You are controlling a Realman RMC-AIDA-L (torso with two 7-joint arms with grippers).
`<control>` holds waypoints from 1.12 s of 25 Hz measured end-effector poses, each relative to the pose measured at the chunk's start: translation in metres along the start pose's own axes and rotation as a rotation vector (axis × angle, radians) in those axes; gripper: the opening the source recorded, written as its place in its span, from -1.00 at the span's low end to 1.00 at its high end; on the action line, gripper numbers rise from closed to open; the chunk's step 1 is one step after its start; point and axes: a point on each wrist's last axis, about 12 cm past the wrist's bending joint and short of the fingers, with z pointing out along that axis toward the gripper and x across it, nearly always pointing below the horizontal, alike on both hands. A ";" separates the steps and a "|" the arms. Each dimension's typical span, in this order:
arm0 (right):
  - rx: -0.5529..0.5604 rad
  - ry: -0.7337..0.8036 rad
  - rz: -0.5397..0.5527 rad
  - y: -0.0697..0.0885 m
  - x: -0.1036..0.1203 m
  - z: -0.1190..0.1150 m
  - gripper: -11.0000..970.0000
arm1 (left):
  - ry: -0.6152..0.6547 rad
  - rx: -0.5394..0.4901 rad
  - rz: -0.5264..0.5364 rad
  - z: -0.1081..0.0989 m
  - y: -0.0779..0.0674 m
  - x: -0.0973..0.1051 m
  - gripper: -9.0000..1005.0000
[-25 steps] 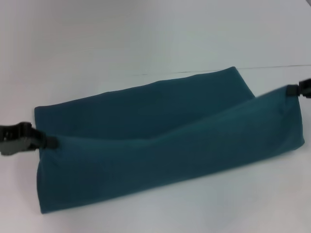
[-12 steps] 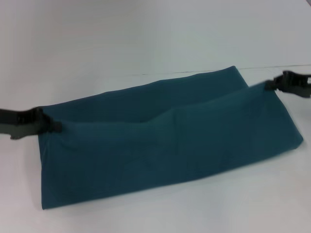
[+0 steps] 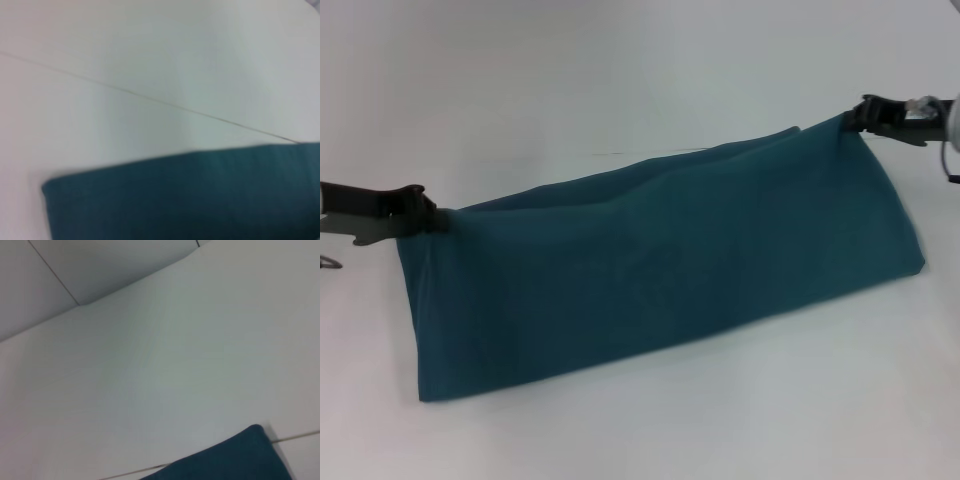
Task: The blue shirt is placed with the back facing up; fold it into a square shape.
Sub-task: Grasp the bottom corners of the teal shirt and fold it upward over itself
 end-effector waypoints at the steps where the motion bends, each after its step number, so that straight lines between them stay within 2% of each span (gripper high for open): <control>1: 0.012 -0.003 -0.013 0.003 0.001 0.004 -0.84 | -0.006 -0.009 0.000 0.002 0.000 0.000 -0.92; 11: 0.112 -0.076 -0.079 0.019 0.000 0.025 -0.83 | -0.069 -0.063 -0.004 0.011 -0.002 -0.005 -0.91; 22: 0.123 -0.103 -0.109 0.037 -0.003 0.036 -0.82 | -0.110 -0.081 -0.019 0.018 -0.002 -0.004 -0.91; 28: 0.125 -0.112 -0.112 0.038 -0.006 0.036 -0.82 | -0.129 -0.090 -0.022 0.017 -0.001 -0.006 -0.91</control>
